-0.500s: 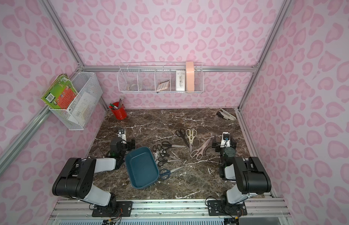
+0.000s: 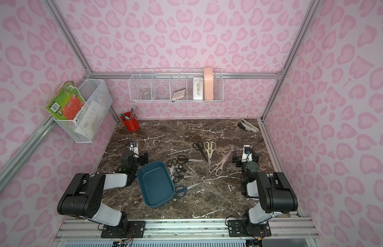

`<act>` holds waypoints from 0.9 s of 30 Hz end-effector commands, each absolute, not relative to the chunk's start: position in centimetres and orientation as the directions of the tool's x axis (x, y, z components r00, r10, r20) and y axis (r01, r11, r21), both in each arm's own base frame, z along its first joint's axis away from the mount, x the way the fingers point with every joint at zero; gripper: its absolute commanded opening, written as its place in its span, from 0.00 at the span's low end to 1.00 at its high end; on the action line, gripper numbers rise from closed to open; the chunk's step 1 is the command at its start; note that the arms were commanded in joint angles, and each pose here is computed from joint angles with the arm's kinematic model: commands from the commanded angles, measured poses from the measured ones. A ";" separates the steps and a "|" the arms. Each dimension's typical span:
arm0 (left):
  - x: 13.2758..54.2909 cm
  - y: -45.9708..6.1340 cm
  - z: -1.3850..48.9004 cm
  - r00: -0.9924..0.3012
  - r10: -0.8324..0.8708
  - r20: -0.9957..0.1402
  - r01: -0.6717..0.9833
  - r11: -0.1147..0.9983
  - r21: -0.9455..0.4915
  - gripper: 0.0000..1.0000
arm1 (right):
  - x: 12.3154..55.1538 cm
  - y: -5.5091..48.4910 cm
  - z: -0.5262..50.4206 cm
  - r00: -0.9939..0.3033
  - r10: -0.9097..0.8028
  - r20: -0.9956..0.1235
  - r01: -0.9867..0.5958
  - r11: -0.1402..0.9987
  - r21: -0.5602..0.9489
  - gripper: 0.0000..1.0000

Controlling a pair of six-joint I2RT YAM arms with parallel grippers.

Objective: Put the scissors into the storage box
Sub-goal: Pick up the scissors from the center of the board.

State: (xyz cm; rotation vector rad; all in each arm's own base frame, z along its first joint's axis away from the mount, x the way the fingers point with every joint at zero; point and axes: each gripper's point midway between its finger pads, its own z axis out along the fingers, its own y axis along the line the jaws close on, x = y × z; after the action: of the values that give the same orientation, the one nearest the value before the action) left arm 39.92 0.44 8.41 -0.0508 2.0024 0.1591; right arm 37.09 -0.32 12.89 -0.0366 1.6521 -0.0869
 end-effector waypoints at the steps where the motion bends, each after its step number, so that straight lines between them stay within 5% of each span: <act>1: 40.0 0.6 8.7 -0.416 0.037 -0.909 -0.113 0.989 0.092 0.99 | 37.2 -0.2 13.4 -0.067 -0.068 -0.995 0.027 0.997 -0.070 1.00; 10: 40.0 0.5 8.7 -0.414 0.035 -0.910 -0.109 0.990 0.088 0.94 | 36.8 -0.4 13.9 -0.043 -0.050 -0.998 0.004 0.999 -0.050 1.00; 15: 40.7 1.1 10.3 -0.497 0.045 -0.866 -0.144 0.981 0.134 0.99 | 35.4 -1.5 16.6 0.002 -0.068 -0.998 0.148 0.987 -0.067 0.98; 23: 42.1 0.3 16.3 -0.651 -0.068 -0.756 -0.198 0.977 0.082 0.99 | 39.0 0.5 16.6 -0.400 0.246 -0.883 0.227 0.960 0.165 0.90; 27: 41.4 -2.4 16.7 -0.735 -0.154 -0.661 -0.189 0.982 -0.019 0.99 | 37.9 2.7 16.3 -0.598 0.274 -0.753 0.283 0.951 0.121 0.86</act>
State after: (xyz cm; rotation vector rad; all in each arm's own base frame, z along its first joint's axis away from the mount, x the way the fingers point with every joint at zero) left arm 45.22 -1.25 20.79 -0.1800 2.1475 0.1228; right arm 42.11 2.76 23.12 0.2661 1.8554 0.0758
